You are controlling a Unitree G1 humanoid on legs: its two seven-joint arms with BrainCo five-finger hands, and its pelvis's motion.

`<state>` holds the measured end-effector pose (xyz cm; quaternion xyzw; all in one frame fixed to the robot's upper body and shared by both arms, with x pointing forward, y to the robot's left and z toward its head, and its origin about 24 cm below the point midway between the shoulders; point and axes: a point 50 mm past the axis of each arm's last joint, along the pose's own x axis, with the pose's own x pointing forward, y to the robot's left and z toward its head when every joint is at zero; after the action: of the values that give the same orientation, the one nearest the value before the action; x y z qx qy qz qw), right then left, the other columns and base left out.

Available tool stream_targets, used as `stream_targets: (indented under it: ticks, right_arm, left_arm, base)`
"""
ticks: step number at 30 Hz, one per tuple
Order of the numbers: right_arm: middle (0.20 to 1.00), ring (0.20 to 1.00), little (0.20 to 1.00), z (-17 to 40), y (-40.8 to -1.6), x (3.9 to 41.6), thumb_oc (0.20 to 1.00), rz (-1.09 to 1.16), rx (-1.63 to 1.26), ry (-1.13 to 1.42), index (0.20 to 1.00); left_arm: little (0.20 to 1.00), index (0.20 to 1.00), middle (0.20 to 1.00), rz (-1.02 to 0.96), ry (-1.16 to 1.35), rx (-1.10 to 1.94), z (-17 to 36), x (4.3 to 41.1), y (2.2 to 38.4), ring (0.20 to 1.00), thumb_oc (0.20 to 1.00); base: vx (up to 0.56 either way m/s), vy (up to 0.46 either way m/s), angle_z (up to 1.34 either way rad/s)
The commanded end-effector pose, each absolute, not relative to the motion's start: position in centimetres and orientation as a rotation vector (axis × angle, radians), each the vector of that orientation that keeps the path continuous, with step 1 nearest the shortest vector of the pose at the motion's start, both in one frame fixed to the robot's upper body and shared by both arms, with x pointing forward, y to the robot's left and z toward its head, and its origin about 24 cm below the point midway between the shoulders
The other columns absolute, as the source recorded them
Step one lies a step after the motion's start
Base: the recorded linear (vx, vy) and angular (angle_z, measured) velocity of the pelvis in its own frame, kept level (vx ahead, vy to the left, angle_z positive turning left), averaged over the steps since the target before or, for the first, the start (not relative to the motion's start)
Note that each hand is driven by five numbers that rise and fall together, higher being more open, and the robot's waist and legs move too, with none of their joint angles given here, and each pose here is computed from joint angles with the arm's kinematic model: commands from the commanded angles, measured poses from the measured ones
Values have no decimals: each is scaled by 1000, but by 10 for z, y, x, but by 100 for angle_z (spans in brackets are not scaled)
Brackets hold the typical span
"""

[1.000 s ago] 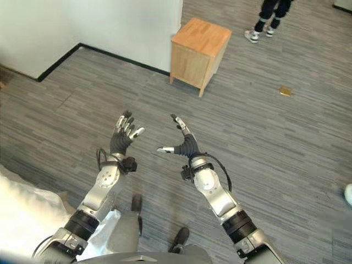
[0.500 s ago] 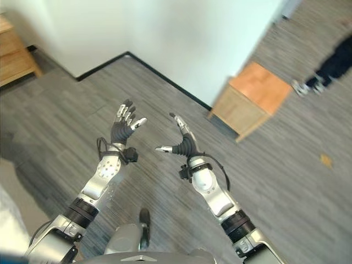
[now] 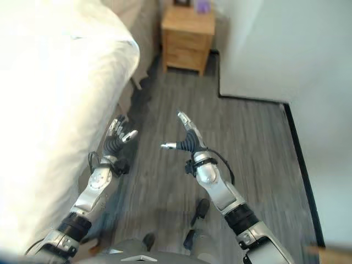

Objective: Making the bed.

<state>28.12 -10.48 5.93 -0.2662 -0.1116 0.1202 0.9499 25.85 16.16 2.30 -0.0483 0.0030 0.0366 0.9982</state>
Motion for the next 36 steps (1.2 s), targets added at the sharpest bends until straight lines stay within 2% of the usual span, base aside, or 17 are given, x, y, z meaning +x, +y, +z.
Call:
stream_targets:
  ticks: [1, 9, 16, 24, 30, 36]
  right_arm:
    - [1000, 1000, 1000, 82, -107, 281, 1000, 265, -514, -332, 1000]
    - [1000, 1000, 1000, 72, -126, 283, 1000, 170, -525, -261, 1000]
    - [1000, 1000, 1000, 59, -124, 282, 1000, 156, -517, -211, 1000]
    - [1000, 1000, 1000, 53, -110, 278, 1000, 172, -463, -183, 1000]
    - [1000, 1000, 1000, 74, -107, 284, 1000, 147, -453, -268, 1000]
    - [1000, 1000, 1000, 63, -109, 279, 1000, 159, -488, -231, 1000]
  left_arm:
    - [1000, 1000, 1000, 25, -165, -78, 55, 272, 158, 1000, 1000]
    - [1000, 1000, 1000, 109, -169, -97, 57, 270, 173, 1000, 1000]
    - [1000, 1000, 1000, 124, -114, -136, 44, 259, 178, 1000, 1000]
    - [1000, 1000, 1000, 148, -108, -58, 46, 252, 198, 1000, 1000]
    - [1000, 1000, 1000, 102, -171, 4, 64, 259, 203, 1000, 1000]
    - [1000, 1000, 1000, 71, -194, 12, 66, 260, 199, 1000, 1000]
  base:
    - [130, -121, 11]
    - [243, 2, 2]
    - [510, 268, 14]
    - [456, 381, -38]
    - [583, 302, 57]
    - [679, 14, 67]
